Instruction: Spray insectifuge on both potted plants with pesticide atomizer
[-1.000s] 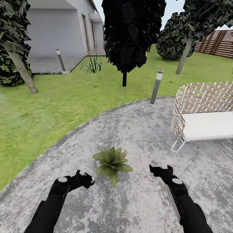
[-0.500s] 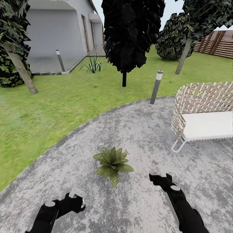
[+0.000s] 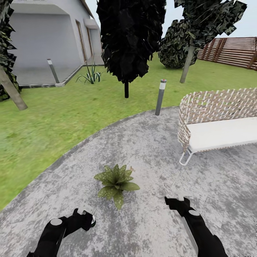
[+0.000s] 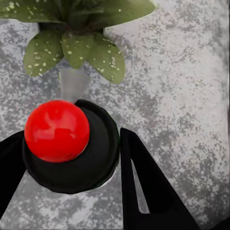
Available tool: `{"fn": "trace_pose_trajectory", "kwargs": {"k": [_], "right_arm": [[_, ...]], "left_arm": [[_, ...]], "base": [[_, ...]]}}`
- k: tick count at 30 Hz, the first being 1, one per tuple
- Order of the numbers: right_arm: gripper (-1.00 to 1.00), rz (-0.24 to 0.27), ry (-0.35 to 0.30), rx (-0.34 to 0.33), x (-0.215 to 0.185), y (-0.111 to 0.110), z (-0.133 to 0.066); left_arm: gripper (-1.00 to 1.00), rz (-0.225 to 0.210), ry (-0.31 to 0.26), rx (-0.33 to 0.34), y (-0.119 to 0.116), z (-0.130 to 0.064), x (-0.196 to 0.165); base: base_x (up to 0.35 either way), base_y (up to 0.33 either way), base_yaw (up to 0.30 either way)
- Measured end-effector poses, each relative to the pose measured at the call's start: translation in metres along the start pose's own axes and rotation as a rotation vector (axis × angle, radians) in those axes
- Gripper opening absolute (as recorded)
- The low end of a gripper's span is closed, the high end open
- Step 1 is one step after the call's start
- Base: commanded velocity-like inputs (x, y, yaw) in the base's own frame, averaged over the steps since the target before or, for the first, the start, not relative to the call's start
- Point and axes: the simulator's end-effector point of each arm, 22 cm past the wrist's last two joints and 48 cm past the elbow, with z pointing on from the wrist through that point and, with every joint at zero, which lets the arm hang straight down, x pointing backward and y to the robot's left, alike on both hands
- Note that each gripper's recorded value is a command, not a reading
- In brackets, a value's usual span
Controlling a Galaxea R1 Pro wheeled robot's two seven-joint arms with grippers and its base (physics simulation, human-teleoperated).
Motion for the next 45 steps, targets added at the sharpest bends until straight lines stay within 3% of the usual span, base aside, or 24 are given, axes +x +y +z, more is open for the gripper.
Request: {"fn": "trace_pose_trajectory", "kwargs": {"k": [3, 7, 9, 18, 34, 45], "right_arm": [[1.00, 0.026, -0.005, 0.019, -0.002, -0.011, -0.001], [1.00, 0.053, -0.009, 0.037, -0.003, -0.022, -0.003], [1.00, 0.056, -0.012, 0.039, -0.004, -0.023, -0.004], [1.00, 0.060, -0.023, 0.038, -0.010, -0.024, -0.006], [1.00, 0.062, -0.043, 0.037, -0.020, -0.024, -0.011], [1.00, 0.062, -0.044, 0.036, -0.021, -0.023, -0.011]], "left_arm": [[-1.00, 0.061, -0.020, 0.034, -0.021, 0.002, -0.016], [-1.00, 0.189, -0.025, 0.133, -0.080, 0.011, -0.031], [-1.00, 0.220, -0.025, 0.149, -0.092, 0.012, -0.034], [-1.00, 0.262, -0.063, 0.148, -0.095, 0.009, -0.063], [-1.00, 0.266, -0.081, 0.140, -0.094, 0.004, -0.071], [-1.00, 0.266, -0.083, 0.140, -0.094, 0.003, -0.071]], "base": [[0.000, 0.000, -0.213], [0.000, 0.000, -0.213], [0.000, 0.000, -0.213], [0.000, 0.000, -0.212], [0.000, 0.000, -0.205], [0.000, 0.000, -0.014]]}}
